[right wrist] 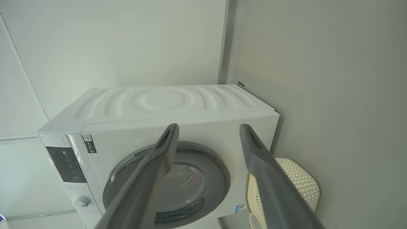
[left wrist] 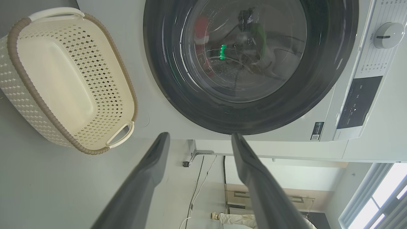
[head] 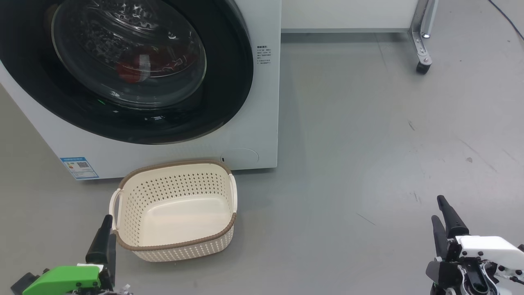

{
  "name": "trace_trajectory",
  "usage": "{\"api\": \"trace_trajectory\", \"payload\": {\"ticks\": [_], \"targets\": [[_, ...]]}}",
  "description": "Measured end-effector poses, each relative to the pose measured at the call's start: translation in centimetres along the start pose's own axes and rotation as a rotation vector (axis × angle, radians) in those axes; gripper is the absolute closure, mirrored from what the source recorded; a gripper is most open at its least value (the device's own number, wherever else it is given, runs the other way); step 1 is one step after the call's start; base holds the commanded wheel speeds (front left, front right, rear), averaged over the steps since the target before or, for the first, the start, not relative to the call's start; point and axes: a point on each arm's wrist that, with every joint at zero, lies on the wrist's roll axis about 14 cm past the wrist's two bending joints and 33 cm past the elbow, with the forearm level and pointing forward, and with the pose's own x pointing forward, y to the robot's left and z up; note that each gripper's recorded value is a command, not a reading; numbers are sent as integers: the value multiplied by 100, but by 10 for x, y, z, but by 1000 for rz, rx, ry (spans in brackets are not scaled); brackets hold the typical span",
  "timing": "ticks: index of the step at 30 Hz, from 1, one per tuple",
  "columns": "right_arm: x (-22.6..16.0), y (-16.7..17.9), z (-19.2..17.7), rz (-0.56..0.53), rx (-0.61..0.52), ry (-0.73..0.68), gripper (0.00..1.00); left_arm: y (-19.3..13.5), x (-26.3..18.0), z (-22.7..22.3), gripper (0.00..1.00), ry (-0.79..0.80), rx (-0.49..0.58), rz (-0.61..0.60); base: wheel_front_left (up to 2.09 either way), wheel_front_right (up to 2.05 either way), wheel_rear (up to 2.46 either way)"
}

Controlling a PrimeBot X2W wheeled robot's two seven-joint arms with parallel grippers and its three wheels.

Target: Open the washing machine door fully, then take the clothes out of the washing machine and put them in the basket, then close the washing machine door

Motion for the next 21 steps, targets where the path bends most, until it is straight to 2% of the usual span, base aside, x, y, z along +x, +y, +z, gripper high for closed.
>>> {"api": "trace_trajectory", "payload": {"ticks": [4,12,21], "targets": [[2,5,0,12,-39,3,0,-3,1,0,0,-4,11,-9,0,0,0],[6,12,1,28,-137,-6,0,-14,6,1,0,2,105,-33,0,0,0],[12,21,-1,51,-298,5,0,-18,7,3,0,-11,262,-43,0,0,0]]}}
